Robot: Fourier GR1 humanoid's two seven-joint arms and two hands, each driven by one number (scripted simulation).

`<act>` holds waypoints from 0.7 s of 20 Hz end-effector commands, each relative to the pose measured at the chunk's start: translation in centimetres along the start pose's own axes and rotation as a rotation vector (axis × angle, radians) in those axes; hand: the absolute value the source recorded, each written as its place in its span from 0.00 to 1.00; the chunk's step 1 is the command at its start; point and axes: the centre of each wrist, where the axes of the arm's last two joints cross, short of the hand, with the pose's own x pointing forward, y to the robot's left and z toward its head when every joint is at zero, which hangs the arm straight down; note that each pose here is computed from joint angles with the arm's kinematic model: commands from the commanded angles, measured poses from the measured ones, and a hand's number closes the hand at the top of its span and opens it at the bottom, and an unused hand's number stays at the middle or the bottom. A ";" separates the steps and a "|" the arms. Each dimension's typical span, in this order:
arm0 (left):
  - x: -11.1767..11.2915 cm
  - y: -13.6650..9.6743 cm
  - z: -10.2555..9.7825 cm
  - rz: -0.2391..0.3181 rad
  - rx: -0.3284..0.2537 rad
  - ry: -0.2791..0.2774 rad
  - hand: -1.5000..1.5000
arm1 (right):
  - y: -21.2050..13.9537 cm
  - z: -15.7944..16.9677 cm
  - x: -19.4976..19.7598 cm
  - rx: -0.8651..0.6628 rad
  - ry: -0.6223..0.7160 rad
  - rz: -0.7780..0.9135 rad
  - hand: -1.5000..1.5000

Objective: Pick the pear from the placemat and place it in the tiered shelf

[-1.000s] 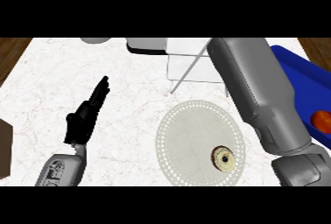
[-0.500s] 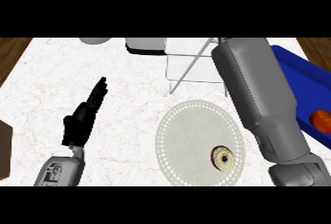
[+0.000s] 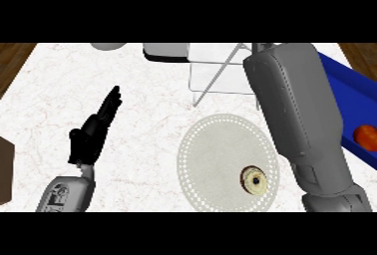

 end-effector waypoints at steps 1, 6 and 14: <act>-0.6 -1.9 1.4 0.005 0.001 -0.007 0.50 | -1.8 -1.4 0.3 -0.041 0.021 -0.076 0.00; -0.4 0.3 0.5 0.008 -0.024 0.018 0.50 | -6.1 -3.4 2.5 -0.163 0.076 -0.291 0.00; -0.4 0.8 0.3 -0.017 0.040 0.019 0.50 | -14.0 -5.1 2.1 -0.251 0.273 -0.274 0.00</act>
